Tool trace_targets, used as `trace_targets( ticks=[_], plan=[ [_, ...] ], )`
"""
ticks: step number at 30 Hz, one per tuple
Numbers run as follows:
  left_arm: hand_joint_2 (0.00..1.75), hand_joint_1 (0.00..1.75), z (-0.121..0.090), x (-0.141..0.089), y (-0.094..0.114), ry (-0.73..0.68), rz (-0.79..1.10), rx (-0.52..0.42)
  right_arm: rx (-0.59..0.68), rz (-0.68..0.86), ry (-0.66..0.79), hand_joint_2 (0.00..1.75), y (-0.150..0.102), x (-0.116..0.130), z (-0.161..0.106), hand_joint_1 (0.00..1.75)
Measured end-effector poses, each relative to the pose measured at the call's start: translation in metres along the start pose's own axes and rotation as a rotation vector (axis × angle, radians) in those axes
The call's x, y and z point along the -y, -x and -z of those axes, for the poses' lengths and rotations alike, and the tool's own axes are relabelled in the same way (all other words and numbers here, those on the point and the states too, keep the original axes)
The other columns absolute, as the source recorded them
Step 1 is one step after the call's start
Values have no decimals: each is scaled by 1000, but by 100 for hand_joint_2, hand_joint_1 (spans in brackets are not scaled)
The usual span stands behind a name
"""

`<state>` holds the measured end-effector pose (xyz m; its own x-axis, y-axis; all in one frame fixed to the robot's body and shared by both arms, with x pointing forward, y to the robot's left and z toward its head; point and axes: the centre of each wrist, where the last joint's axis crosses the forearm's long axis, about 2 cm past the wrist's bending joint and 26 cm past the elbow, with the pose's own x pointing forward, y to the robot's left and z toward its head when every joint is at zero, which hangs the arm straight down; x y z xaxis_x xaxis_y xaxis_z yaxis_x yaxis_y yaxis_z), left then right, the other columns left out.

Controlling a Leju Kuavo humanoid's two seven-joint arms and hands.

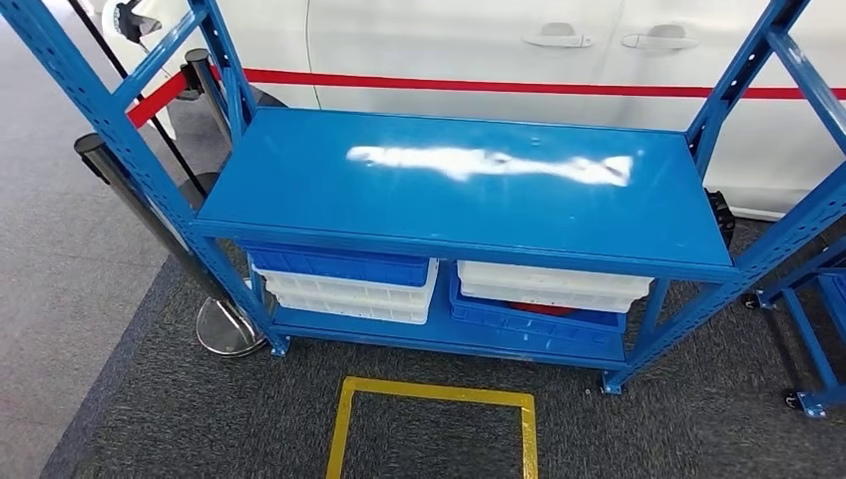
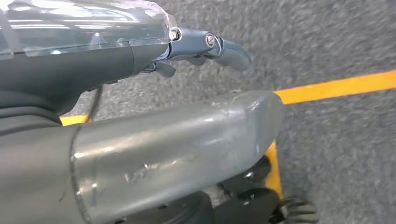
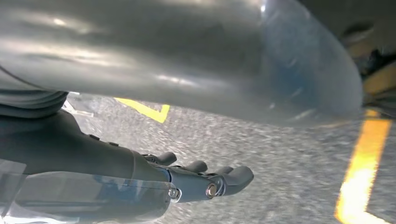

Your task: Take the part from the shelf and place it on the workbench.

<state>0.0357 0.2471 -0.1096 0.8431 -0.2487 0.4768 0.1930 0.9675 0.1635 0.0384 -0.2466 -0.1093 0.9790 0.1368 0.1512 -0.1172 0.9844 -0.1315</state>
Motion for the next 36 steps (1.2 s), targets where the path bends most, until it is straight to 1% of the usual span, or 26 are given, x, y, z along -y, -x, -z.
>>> trace_targets(
  ticks=[7, 16, 22, 23, 26, 27, 32, 36],
  plan=[
    [0, 0, -1, 2, 0, 5, 2, 0, -1, 0, 6, 0, 0, 3, 1, 0],
    [0, 0, -1, 3, 0, 4, -4, -27, -5, 2, -3, 0, 1, 3, 1, 0],
    [0, 0, 0, 2, -1, -15, -9, -92, -10, 2, -2, 0, 0, 4, 1, 0],
    [44, 0, 0, 2, -2, -17, -8, -98, -10, 3, -2, 0, -1, 4, 1, 0],
    [175, 0, 0, 2, -3, -22, -3, -118, -13, 3, 1, 131, -2, 4, 1, 0],
    [175, 0, 1, 3, -3, -25, 0, -133, -14, 1, 5, 175, -2, 4, 1, 0],
    [175, 0, 2, 4, -7, -24, 4, -266, -15, -24, 18, 175, -1, 7, 1, 0],
    [175, 0, 2, 5, -9, -7, 16, -312, -18, -46, 21, 175, -1, 10, 2, 0]
  ],
)
